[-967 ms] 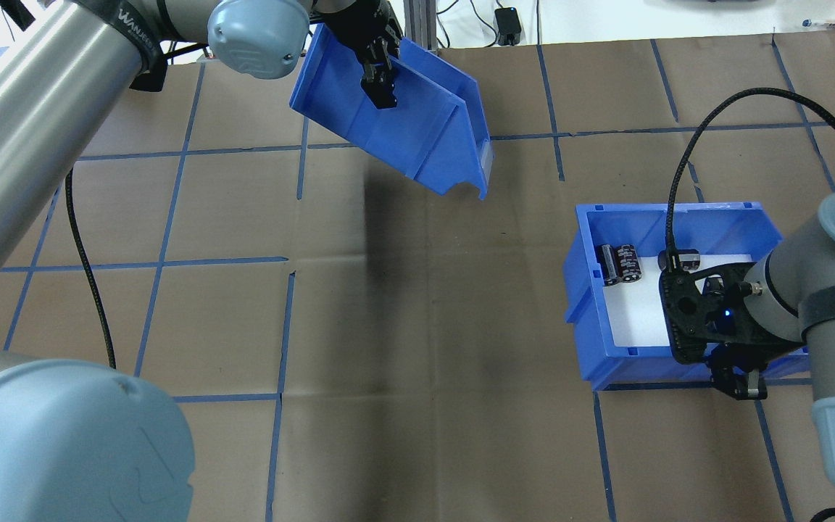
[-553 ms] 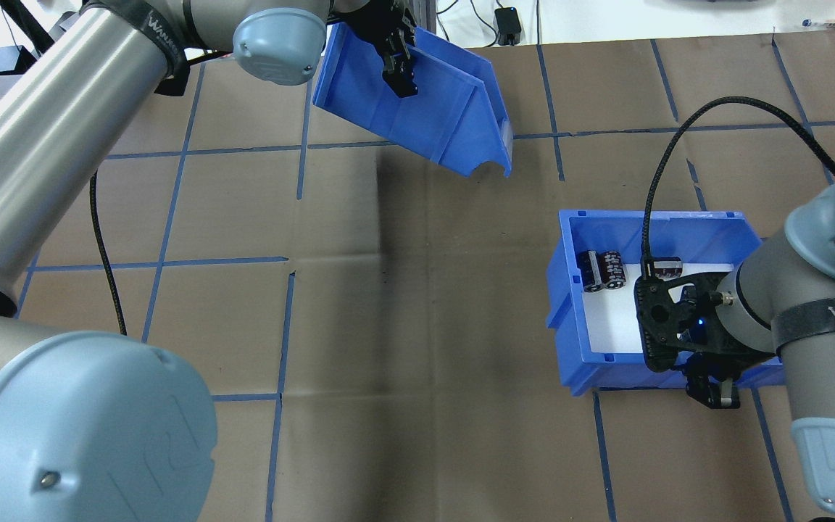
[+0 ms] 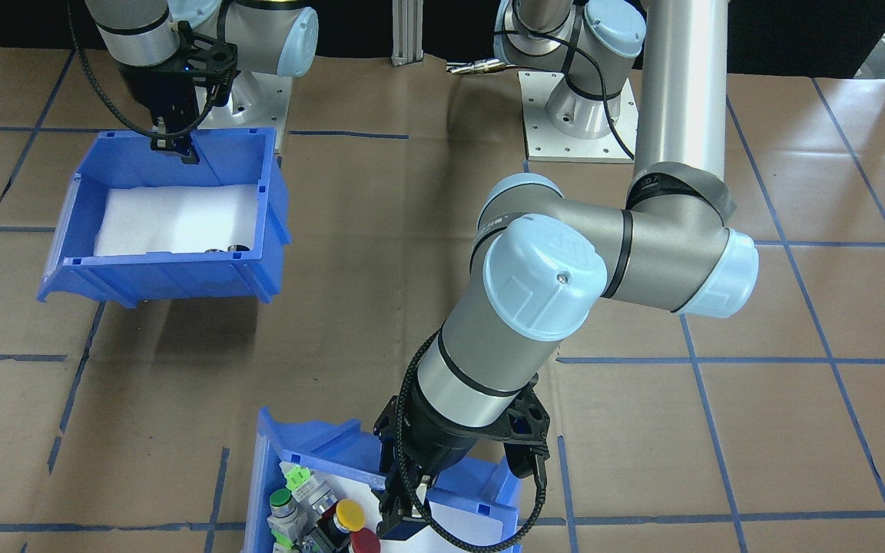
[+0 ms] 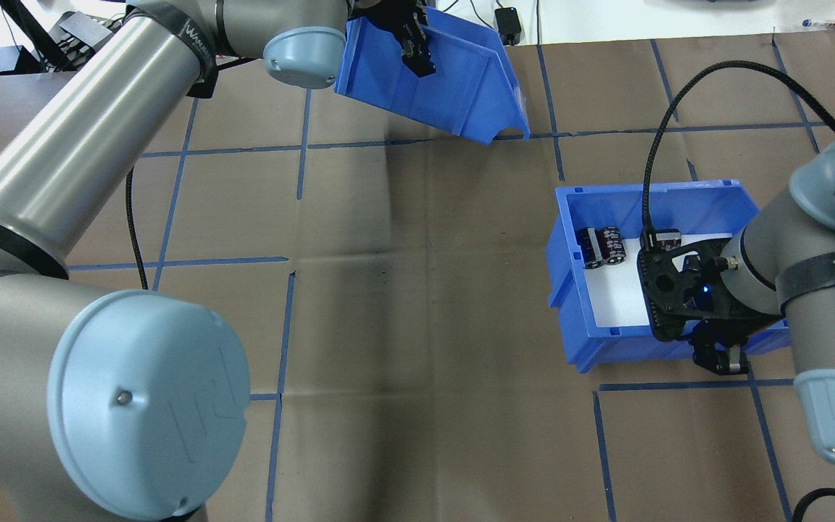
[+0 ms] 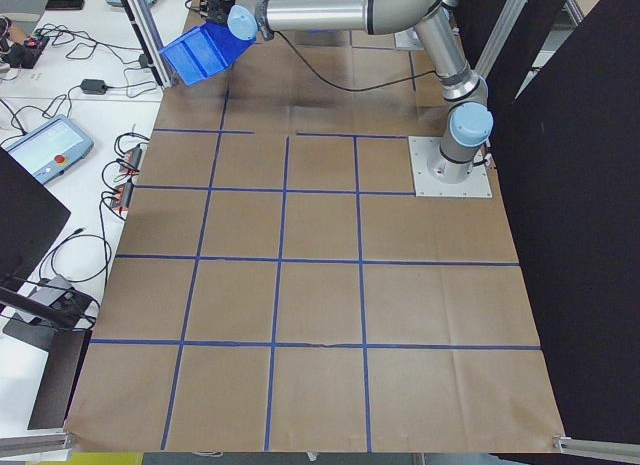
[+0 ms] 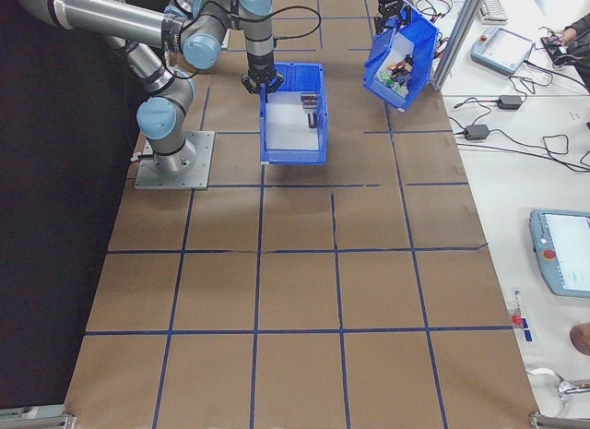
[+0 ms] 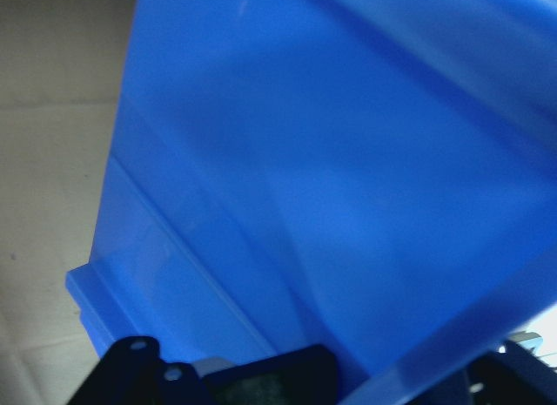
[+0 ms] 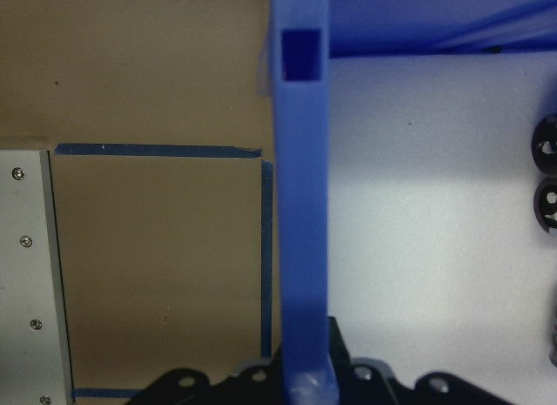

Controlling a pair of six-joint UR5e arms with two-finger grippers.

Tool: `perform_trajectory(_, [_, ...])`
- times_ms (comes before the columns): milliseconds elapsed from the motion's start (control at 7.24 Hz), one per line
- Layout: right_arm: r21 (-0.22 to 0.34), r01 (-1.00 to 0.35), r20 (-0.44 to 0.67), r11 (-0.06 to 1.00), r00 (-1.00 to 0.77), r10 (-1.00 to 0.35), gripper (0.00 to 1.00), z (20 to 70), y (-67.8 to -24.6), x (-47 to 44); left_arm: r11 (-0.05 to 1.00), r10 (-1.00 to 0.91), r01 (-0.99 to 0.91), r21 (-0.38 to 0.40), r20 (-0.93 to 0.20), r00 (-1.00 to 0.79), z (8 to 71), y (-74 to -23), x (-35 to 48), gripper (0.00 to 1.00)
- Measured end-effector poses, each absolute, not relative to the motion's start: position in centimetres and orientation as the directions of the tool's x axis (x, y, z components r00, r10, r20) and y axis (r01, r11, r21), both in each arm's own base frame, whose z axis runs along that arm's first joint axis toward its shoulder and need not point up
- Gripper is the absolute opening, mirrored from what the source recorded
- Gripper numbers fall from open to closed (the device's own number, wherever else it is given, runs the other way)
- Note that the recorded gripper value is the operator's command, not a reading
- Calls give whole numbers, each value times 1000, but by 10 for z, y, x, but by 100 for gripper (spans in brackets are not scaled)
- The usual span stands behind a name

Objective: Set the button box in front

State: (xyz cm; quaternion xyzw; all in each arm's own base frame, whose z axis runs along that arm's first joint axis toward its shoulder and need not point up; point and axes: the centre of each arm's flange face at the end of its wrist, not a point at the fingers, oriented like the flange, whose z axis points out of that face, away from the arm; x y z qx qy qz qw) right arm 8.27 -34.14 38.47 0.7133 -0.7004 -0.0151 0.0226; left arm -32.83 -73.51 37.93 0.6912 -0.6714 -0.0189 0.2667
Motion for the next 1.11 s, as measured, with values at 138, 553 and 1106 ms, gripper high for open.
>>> perform_trajectory(138, [55,-998,14,-20,21,-1000,0,391,-352,81,31,-934,-914,404,338,117,377,-741,-331,2])
perform_trajectory(553, [49,-999,-12,-7,6,-1000,0,404,-370,75,31,-912,-904,426,382,149,362,-752,-340,28])
perform_trajectory(1106, [42,-999,-76,26,-29,-997,0,397,-351,127,11,-933,-899,437,329,149,345,-718,-376,34])
